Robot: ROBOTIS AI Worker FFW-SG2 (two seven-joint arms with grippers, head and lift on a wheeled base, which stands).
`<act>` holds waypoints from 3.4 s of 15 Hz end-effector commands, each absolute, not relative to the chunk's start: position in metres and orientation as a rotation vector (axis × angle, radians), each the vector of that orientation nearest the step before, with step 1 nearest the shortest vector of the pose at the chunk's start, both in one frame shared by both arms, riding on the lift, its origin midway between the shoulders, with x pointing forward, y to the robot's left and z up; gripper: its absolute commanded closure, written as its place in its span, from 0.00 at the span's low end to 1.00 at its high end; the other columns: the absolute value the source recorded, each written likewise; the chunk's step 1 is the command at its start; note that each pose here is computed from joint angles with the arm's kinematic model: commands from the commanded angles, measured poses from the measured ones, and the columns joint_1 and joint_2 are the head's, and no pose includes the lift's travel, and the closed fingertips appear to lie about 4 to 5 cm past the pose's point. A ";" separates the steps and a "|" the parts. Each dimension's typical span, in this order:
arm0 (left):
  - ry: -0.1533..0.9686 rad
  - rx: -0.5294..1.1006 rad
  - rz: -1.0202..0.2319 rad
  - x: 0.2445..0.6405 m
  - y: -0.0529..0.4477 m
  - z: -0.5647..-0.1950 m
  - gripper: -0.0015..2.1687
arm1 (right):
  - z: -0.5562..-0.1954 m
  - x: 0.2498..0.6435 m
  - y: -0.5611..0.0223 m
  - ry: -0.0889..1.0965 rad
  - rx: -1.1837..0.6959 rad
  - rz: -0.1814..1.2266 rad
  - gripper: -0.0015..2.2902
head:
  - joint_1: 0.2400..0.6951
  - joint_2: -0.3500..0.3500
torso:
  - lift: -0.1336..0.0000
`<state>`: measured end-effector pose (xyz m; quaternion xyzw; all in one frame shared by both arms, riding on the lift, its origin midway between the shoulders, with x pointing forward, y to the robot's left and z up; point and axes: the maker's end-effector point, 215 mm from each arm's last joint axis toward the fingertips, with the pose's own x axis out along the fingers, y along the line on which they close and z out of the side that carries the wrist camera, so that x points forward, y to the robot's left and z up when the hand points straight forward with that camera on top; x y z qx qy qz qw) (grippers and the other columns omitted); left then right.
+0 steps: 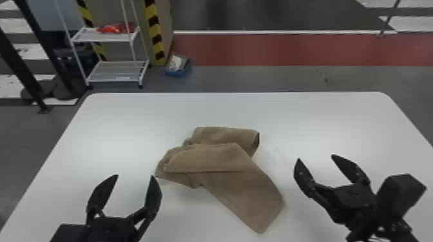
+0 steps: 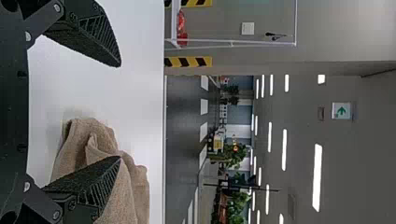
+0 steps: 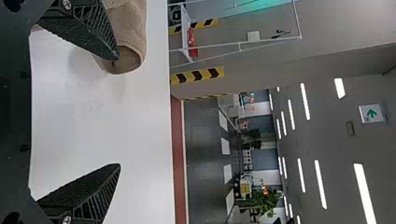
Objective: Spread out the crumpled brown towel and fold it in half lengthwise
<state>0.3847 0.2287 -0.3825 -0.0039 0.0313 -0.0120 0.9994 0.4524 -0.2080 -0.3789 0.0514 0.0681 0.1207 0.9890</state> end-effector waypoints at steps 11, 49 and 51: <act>0.057 -0.016 -0.036 0.383 0.221 -0.379 0.09 | -0.377 0.451 -0.216 0.130 0.101 0.226 0.03 | 1.00 0.53 | 0.07; 0.460 0.092 -0.680 0.334 -0.078 -0.478 0.27 | -0.397 0.412 -0.402 0.176 0.158 -0.084 0.03 | 1.00 0.00 | 0.07; 0.465 0.093 -0.673 0.334 -0.075 -0.479 0.38 | -0.398 0.413 -0.401 0.177 0.159 -0.082 0.03 | 1.00 0.00 | 0.07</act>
